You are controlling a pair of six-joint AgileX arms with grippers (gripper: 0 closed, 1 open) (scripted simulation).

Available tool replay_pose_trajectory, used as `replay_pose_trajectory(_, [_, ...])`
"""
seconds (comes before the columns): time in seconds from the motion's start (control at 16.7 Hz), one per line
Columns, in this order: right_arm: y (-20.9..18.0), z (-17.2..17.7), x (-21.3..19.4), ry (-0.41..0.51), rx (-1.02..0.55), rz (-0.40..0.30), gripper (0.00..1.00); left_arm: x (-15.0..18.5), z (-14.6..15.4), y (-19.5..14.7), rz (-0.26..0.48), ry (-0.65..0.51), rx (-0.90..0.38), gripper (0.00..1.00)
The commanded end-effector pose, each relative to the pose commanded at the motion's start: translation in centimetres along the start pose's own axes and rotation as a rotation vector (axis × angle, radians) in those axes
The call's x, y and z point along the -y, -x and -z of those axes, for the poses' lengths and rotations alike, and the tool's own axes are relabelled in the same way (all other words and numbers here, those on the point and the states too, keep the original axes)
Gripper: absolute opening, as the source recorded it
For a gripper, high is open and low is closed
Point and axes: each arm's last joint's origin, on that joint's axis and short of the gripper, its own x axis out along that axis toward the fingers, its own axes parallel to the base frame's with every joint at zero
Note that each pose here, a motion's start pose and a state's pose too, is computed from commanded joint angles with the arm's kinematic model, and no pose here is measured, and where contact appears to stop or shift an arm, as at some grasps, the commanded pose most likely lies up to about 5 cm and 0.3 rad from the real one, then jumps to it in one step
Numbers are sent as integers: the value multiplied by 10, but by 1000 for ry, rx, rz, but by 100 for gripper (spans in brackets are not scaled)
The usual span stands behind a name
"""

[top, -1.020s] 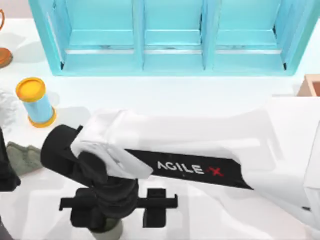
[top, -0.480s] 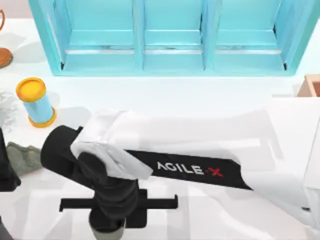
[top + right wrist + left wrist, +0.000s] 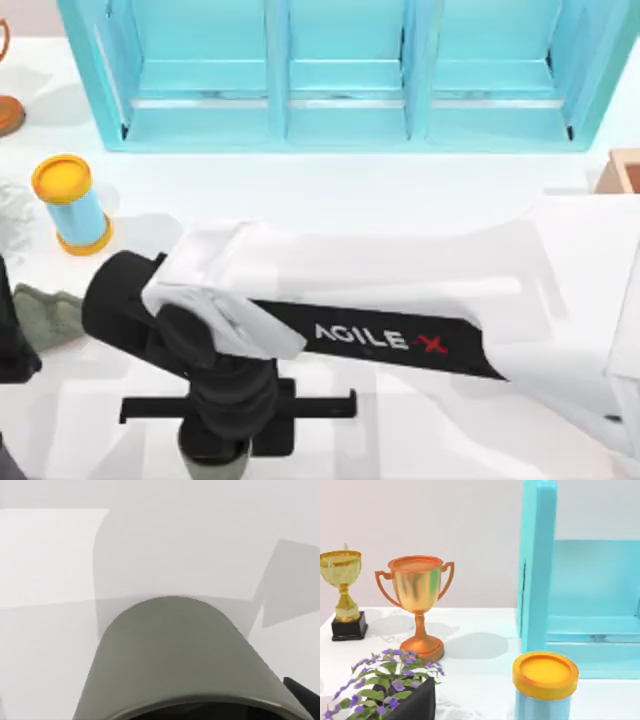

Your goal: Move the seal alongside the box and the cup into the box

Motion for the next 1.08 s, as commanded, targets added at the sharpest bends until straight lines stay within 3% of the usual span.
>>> replay_pose_trajectory(0.18, [18, -4, 17, -2, -5, 5, 0, 0, 0, 0, 0, 0, 0, 100])
replay_pose_trajectory(0.54, [92, -1, 86, -1, 7, -12, 0, 0, 0, 0, 0, 0, 0, 100])
replay_pose_trajectory(1.08, [99, -7, 105, 3, 1, 1, 0, 0, 0, 0, 0, 0, 0, 100])
